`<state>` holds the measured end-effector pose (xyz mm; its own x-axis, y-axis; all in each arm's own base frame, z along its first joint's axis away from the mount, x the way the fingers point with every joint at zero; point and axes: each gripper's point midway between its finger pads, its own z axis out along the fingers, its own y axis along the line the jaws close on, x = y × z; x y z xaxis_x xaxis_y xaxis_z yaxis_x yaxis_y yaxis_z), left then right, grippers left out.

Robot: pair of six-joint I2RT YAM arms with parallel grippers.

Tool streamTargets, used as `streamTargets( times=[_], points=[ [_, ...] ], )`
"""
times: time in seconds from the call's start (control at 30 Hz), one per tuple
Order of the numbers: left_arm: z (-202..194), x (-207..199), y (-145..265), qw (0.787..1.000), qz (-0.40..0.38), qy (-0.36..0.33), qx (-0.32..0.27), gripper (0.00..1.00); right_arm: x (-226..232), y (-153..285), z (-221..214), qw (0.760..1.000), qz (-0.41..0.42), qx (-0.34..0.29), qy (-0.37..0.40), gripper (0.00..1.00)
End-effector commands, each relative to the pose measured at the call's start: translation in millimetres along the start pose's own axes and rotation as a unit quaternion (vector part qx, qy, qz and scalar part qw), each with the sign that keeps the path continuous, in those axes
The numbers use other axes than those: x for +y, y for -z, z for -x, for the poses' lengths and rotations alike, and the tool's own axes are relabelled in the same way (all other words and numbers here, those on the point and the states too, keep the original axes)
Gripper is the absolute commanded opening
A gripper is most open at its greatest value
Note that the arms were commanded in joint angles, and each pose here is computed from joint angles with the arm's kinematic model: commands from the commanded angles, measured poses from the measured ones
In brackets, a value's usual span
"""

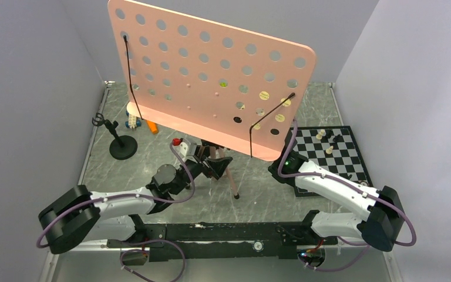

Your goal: Pack up the instrument practice props

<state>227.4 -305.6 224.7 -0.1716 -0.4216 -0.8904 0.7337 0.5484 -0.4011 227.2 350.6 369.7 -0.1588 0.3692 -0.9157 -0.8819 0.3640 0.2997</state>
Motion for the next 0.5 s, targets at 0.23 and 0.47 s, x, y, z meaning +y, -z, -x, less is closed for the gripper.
streamTargets(
  times=[0.23,0.47],
  points=[
    [3,29,17,0.991,0.093,-0.076,0.059,0.99,-19,0,-30,0.990,-0.075,0.064,-0.102,0.00],
    [-12,37,29,0.992,0.103,-0.049,0.058,0.99,-24,5,-46,0.989,-0.065,0.073,-0.108,0.00]
  ],
)
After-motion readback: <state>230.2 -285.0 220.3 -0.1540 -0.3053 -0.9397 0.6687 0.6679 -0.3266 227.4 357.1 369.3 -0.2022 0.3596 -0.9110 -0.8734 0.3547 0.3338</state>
